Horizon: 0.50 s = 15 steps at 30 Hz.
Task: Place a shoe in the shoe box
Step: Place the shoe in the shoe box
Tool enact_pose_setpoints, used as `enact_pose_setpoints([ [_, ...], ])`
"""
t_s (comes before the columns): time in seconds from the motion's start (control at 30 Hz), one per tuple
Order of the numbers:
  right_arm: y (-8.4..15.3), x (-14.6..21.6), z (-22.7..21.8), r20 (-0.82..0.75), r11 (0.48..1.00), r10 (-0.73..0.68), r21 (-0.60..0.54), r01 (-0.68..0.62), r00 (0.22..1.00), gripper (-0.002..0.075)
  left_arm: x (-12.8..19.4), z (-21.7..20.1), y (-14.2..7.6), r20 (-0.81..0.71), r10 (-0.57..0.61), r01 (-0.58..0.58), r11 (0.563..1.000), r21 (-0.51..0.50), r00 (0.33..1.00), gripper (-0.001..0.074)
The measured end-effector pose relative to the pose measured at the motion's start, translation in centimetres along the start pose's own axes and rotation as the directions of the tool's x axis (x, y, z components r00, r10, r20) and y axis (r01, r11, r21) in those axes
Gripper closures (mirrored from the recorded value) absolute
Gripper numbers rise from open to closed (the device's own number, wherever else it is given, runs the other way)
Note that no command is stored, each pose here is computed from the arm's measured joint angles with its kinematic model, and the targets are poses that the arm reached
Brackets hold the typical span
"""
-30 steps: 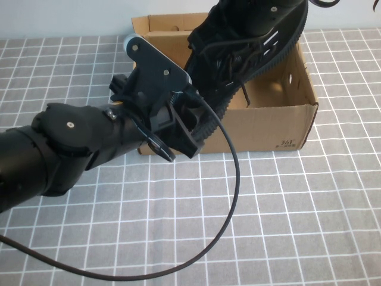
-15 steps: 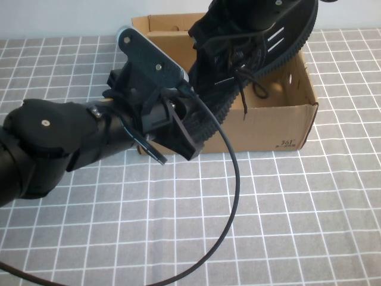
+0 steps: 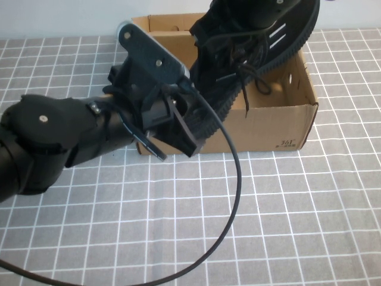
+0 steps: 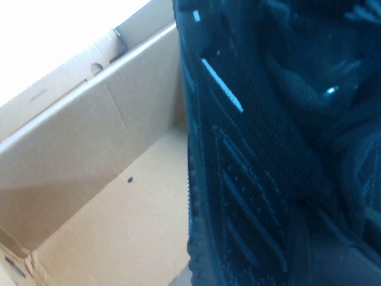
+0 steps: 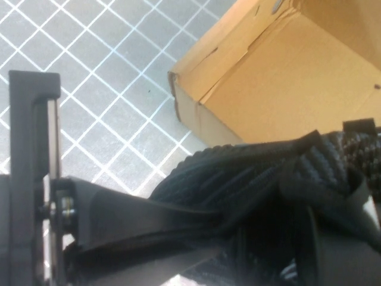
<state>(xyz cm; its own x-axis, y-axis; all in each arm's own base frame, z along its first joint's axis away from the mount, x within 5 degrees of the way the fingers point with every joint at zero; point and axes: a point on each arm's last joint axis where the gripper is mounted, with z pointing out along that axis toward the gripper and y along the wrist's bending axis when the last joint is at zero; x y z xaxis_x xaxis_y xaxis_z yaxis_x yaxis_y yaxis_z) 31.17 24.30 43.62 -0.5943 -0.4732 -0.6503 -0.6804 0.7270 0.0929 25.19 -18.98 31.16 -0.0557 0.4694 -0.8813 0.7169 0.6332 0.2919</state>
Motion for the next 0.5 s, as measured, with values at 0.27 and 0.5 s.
enact_pose_setpoints([
  [0.27, -0.3, -0.3, -1.0, 0.037, 0.999, -0.013, 0.033, 0.012, 0.999, 0.0731, -1.4, -0.2, 0.4, 0.037, 0.023, -0.024, 0.999, 0.023, 0.999, 0.0703],
  [0.5, -0.3, -0.3, -1.0, 0.036, 0.999, -0.017, 0.04, 0.016, 0.999, 0.0613, -1.6, -0.6, 1.7, 0.035, 0.021, -0.023, 0.997, 0.07, 0.999, 0.0705],
])
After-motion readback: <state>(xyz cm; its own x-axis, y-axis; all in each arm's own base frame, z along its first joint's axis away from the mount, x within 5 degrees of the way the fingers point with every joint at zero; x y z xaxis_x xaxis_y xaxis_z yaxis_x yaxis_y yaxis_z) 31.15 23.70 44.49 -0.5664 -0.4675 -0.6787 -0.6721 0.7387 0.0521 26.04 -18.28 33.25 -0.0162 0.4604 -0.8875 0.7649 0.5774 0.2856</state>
